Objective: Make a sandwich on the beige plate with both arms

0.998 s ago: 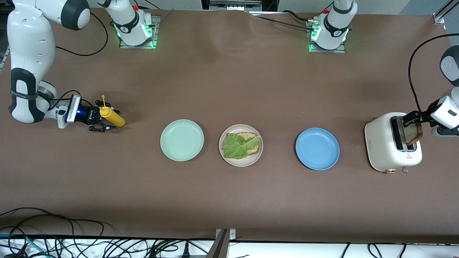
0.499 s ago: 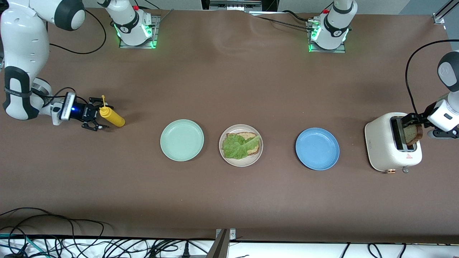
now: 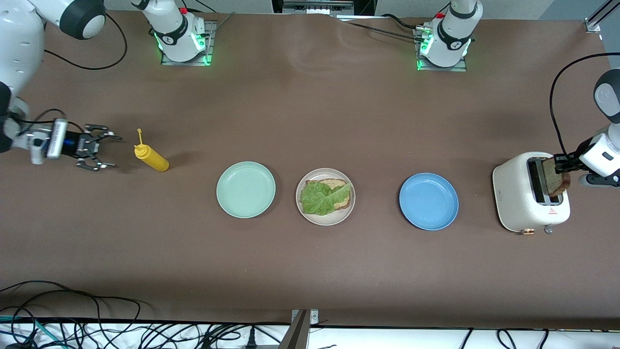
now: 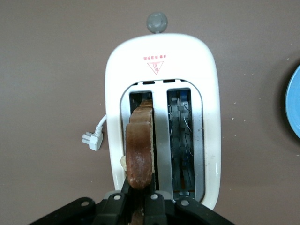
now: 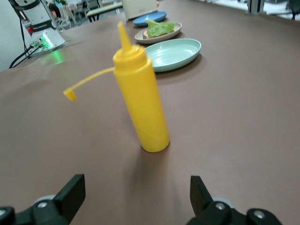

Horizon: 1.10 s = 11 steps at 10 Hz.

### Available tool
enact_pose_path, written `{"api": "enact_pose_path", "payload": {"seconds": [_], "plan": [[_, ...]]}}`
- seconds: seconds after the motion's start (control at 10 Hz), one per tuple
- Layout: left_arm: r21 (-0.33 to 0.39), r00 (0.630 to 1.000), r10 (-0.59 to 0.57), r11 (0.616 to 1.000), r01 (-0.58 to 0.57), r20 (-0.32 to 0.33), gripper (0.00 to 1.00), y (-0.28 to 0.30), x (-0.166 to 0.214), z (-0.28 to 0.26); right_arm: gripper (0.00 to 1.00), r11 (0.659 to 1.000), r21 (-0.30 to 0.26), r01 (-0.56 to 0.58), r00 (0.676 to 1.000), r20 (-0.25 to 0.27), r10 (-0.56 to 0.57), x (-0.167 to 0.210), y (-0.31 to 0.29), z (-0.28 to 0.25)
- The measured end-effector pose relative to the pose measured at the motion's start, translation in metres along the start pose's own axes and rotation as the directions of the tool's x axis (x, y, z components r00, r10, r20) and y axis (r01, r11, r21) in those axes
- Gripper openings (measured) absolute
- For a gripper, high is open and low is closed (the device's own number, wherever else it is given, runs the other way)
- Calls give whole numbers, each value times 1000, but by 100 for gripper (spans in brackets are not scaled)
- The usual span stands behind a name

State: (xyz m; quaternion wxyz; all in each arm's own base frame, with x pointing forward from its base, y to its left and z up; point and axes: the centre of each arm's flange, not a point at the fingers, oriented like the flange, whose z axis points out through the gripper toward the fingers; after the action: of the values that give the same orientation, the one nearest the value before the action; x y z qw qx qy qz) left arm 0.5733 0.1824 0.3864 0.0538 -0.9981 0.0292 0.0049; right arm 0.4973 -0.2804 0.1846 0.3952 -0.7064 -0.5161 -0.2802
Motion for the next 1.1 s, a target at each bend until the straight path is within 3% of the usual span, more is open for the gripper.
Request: {"api": "enact_pose_path", "payload": {"seconds": [0.2,0.3,0.5,0.8,1.1], "plan": [[1,1000,6,1000,-6,-8,11,-3,-2,-30,99,992,-1,-127,985,119,127,52,13,-42],[-2,1000,5,1000,-5,-3,11,-4,-6,-57,99,979,-11,-205,961,190,203,92,23,-58],[-8,1000,15,1000,-15,-4,8,3,-17,-111,100,935,-26,-353,895,281,346,165,41,-67],[-6,994,103,995,-103,-27,8,53,-13,-158,100,861,-94,-500,796,341,500,237,54,-67],[-75,980,201,977,-201,-4,8,131,7,-137,100,789,-179,-588,698,382,606,296,59,-53]]}}
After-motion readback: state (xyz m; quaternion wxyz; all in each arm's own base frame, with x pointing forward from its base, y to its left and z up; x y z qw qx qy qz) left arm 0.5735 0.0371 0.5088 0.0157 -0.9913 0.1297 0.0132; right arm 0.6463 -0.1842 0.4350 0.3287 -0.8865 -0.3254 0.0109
